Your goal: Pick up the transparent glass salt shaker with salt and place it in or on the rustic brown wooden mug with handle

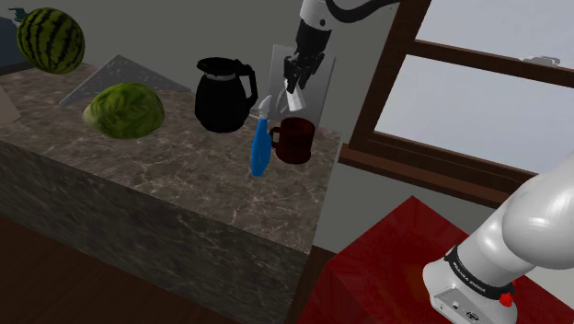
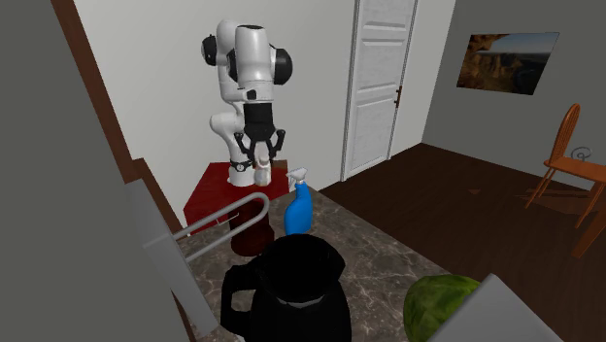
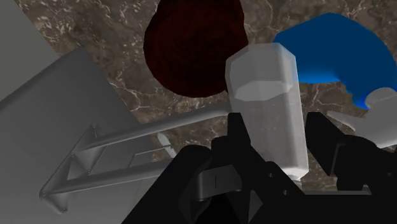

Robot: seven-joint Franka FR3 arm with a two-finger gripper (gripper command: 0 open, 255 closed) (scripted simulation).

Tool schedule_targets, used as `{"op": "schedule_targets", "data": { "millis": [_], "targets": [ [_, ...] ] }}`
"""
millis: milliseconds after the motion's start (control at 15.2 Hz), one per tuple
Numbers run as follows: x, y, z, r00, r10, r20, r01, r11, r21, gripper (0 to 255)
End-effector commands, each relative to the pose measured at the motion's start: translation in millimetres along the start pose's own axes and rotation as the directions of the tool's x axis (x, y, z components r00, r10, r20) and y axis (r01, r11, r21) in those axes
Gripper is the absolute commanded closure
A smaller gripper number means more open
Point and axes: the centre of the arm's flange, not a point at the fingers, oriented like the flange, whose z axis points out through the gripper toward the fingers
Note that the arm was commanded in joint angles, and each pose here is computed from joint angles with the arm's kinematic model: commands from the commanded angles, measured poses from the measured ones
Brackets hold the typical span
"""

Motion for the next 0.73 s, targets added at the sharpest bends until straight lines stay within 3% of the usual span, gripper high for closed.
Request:
{"op": "schedule_targets", "data": {
  "millis": [0,132,660],
  "targets": [
    [5.4,25.3,0.3,1.000,-0.002,0.000,0.002,1.000,0.000,255],
    [10.7,50.3,0.8,1.000,-0.002,0.000,0.002,1.000,0.000,255],
    [1.7,49.2,42.1,1.000,-0.002,0.000,0.002,1.000,0.000,255]
  ]
}}
